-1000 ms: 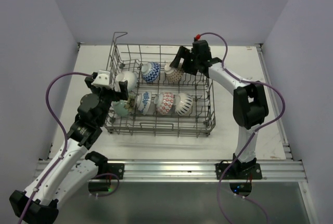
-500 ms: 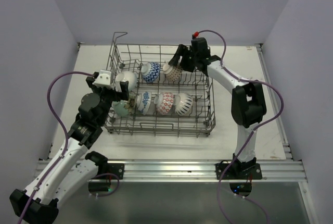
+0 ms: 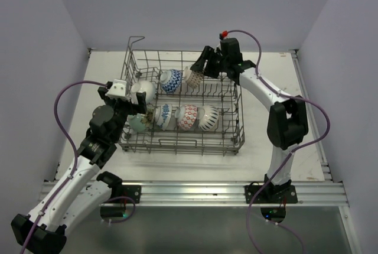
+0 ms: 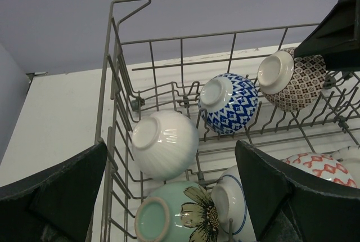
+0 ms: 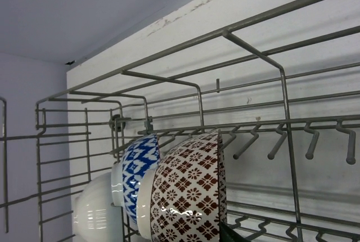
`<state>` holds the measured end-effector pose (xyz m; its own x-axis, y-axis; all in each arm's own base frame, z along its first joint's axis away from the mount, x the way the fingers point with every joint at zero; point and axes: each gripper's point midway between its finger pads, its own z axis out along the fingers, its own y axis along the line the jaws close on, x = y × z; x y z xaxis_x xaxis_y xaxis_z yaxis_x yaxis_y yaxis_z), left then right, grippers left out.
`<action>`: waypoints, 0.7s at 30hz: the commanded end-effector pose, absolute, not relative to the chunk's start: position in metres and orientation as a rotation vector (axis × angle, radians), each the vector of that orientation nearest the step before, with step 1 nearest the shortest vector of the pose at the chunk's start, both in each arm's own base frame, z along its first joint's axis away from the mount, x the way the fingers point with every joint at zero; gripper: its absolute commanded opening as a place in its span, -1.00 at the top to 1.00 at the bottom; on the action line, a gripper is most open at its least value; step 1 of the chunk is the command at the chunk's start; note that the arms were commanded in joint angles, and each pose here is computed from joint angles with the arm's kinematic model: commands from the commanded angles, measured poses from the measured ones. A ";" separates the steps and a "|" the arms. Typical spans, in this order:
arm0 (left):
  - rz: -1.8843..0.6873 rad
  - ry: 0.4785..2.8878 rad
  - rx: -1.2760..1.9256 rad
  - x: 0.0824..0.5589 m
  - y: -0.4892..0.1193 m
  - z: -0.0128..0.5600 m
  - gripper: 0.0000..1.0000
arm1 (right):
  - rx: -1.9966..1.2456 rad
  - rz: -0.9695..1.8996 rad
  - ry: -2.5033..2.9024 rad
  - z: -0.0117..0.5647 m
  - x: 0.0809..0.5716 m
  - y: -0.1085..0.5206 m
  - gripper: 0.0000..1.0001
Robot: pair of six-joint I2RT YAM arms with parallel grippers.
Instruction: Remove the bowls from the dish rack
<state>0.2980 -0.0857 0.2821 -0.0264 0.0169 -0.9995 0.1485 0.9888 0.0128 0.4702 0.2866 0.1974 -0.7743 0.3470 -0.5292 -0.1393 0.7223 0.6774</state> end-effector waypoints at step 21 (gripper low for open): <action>-0.130 1.542 0.123 0.299 -0.090 0.303 -1.00 | -0.009 1.356 2.014 0.274 0.443 0.331 0.94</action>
<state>0.2990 -0.0864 0.2804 -0.0318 0.0199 -0.9993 0.1497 0.9886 0.0150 0.4505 0.3243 0.2256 -0.7836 0.3588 -0.5071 -0.2780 0.5275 0.8028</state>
